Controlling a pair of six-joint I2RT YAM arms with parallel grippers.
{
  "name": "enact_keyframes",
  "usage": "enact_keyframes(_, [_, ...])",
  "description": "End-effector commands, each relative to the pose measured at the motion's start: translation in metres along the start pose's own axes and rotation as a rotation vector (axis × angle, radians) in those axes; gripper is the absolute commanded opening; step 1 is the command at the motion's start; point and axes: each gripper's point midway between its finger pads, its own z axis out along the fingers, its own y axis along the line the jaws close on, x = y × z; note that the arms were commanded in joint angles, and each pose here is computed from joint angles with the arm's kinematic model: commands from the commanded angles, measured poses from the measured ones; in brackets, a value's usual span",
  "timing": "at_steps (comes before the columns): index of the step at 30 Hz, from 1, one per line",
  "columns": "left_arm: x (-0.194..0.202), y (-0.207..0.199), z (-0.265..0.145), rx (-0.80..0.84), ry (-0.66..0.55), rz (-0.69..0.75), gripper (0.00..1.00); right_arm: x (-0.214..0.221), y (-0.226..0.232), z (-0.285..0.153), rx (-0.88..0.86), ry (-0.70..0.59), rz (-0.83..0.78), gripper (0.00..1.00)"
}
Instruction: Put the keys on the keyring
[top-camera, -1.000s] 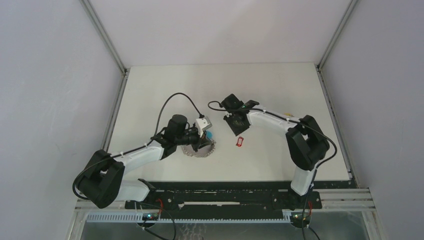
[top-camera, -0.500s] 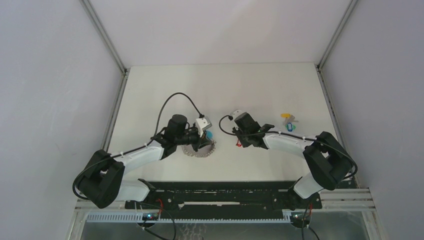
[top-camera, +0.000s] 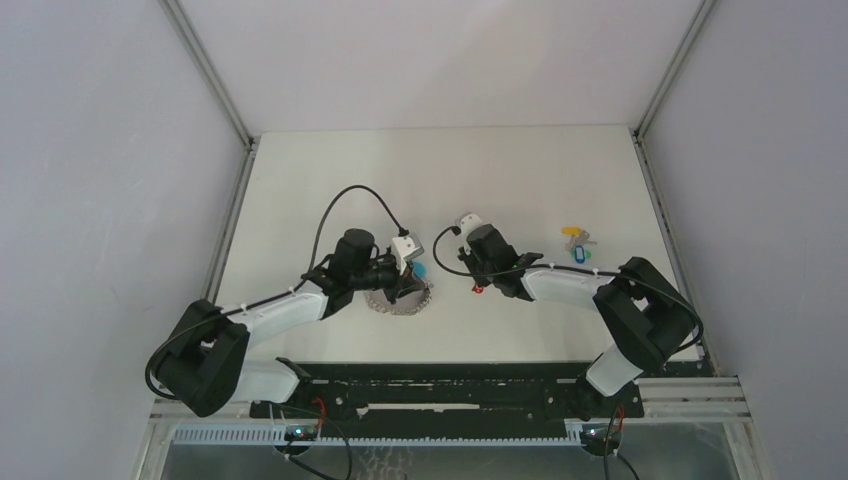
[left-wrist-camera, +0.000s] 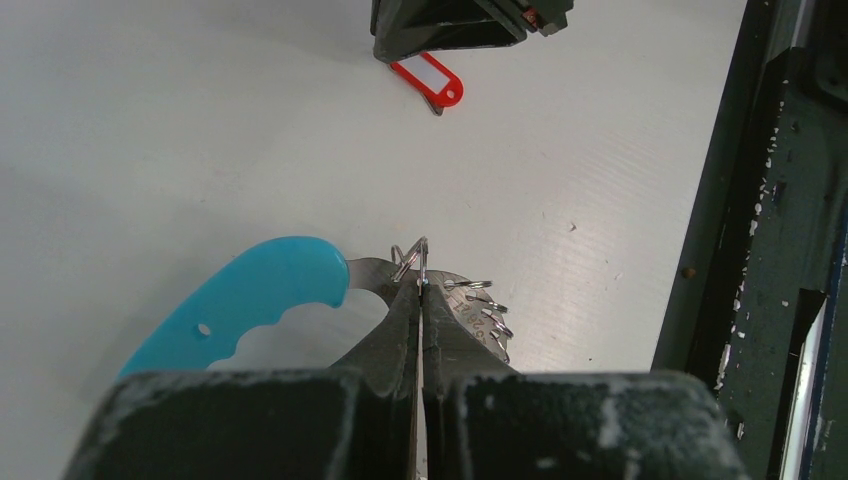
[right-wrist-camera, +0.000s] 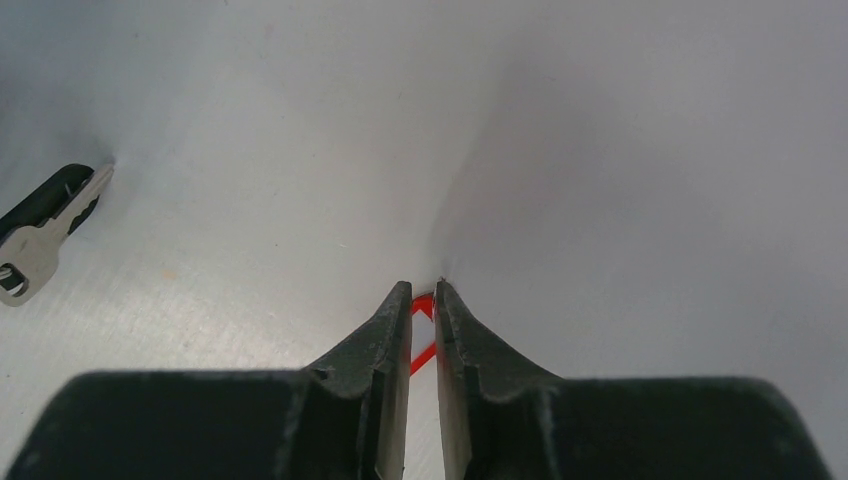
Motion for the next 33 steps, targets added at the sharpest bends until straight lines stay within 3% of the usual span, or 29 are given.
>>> enact_keyframes(1, [-0.029,-0.002,0.001,0.019,-0.08,0.045,0.0,-0.008,-0.001,0.004,0.016,-0.037,-0.002,0.14])
enact_keyframes(25, [-0.03,-0.003,0.001,0.027,-0.081,0.043,0.0,0.006,0.001,-0.003,0.022,0.059,0.053,0.0])
enact_keyframes(33, [-0.031,-0.004,0.0,0.031,-0.084,0.044,0.0,0.007,0.004,-0.031,-0.013,0.256,0.044,0.0])
